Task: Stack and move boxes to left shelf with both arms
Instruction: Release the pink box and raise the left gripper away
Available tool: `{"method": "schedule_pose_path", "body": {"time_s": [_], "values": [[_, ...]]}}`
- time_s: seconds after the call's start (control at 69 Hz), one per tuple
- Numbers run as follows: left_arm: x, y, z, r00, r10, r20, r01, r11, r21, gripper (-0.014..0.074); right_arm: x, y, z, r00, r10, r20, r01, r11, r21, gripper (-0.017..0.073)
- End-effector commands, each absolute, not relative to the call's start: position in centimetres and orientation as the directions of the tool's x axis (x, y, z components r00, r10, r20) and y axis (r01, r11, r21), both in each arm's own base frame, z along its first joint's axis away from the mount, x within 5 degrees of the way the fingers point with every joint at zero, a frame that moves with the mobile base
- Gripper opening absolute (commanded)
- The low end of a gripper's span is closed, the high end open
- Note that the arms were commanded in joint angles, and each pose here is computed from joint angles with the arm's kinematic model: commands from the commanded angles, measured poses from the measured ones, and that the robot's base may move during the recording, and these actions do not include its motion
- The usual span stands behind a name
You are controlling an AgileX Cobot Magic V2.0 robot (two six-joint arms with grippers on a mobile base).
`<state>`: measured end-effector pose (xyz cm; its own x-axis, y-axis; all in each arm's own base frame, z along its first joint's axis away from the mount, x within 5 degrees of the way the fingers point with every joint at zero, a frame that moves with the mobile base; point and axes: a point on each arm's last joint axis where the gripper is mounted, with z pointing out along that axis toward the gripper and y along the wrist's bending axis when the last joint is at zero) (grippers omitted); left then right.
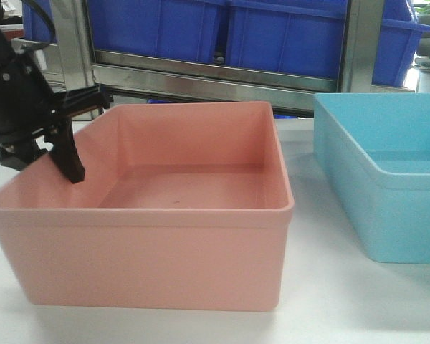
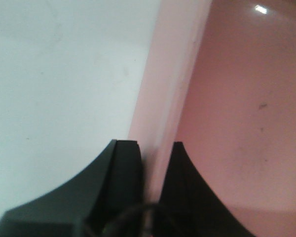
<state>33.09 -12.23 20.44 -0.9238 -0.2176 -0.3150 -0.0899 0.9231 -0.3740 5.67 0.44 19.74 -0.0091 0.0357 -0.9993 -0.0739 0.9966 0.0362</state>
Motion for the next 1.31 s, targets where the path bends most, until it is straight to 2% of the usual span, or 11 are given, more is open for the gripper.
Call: {"method": "schedule_pose_path", "body": {"time_s": [0.0,0.189,0.276,0.377,0.435,0.537,0.595,0.769,1.015,1.117,1.291], "values": [[33.5,-12.9,22.5,-0.886,-0.309,-0.346,-0.124,0.876,-0.466,-0.0006,5.4,0.3,21.3,0.119,0.04,-0.992,-0.067,0.997,0.032,0.005],[33.6,-12.9,22.4,-0.887,-0.31,-0.343,-0.126,0.876,-0.465,0.0002,5.4,0.3,21.3,0.119,0.04,-0.992,-0.067,0.997,0.032,0.005],[33.5,-12.9,22.4,-0.89,-0.307,-0.337,-0.127,0.877,-0.464,0.0041,5.4,0.3,21.3,0.119,0.04,-0.992,-0.067,0.997,0.032,0.005],[33.4,-13.0,22.5,-0.896,-0.279,-0.345,-0.101,0.885,-0.454,0.0171,5.4,0.3,21.3,0.119,0.04,-0.992,-0.067,0.997,0.032,0.005],[33.3,-13.0,22.8,-0.899,-0.273,-0.343,-0.095,0.885,-0.455,0.0292,5.4,0.3,21.3,0.119,0.04,-0.992,-0.067,0.997,0.032,0.005],[33.2,-13.0,24.3,-0.891,-0.247,-0.381,-0.051,0.888,-0.458,0.0445,5.4,0.3,21.3,0.119,0.04,-0.992,-0.067,0.997,0.032,0.005],[33.1,-13.0,25.5,-0.882,-0.229,-0.413,-0.015,0.888,-0.459,0.0477,5.4,0.3,21.3,0.119,0.04,-0.992,-0.067,0.997,0.032,0.005],[31.4,-12.5,30.0,-0.833,-0.127,-0.538,0.136,0.896,-0.423,0.0479,5.4,0.3,21.3,0.119,0.04,-0.992,-0.067,0.997,0.032,0.005],[25.2,-9.5,36.7,-0.67,-0.026,-0.742,0.26,0.928,-0.268,0.0468,5.4,0.3,21.3,0.119,0.04,-0.992,-0.067,0.997,0.032,0.005],[22.5,-8.2,37.7,-0.609,-0.003,-0.793,0.274,0.938,-0.214,0.0393,5.4,0.3,21.3,0.12,0.04,-0.992,-0.067,0.997,0.032,0.005],[17.9,-6.5,37.5,-0.518,-0.011,-0.855,0.286,0.94,-0.185,0.0204,5.4,0.3,21.4,0.131,0.04,-0.991,-0.066,0.997,0.032,0.005]]}}
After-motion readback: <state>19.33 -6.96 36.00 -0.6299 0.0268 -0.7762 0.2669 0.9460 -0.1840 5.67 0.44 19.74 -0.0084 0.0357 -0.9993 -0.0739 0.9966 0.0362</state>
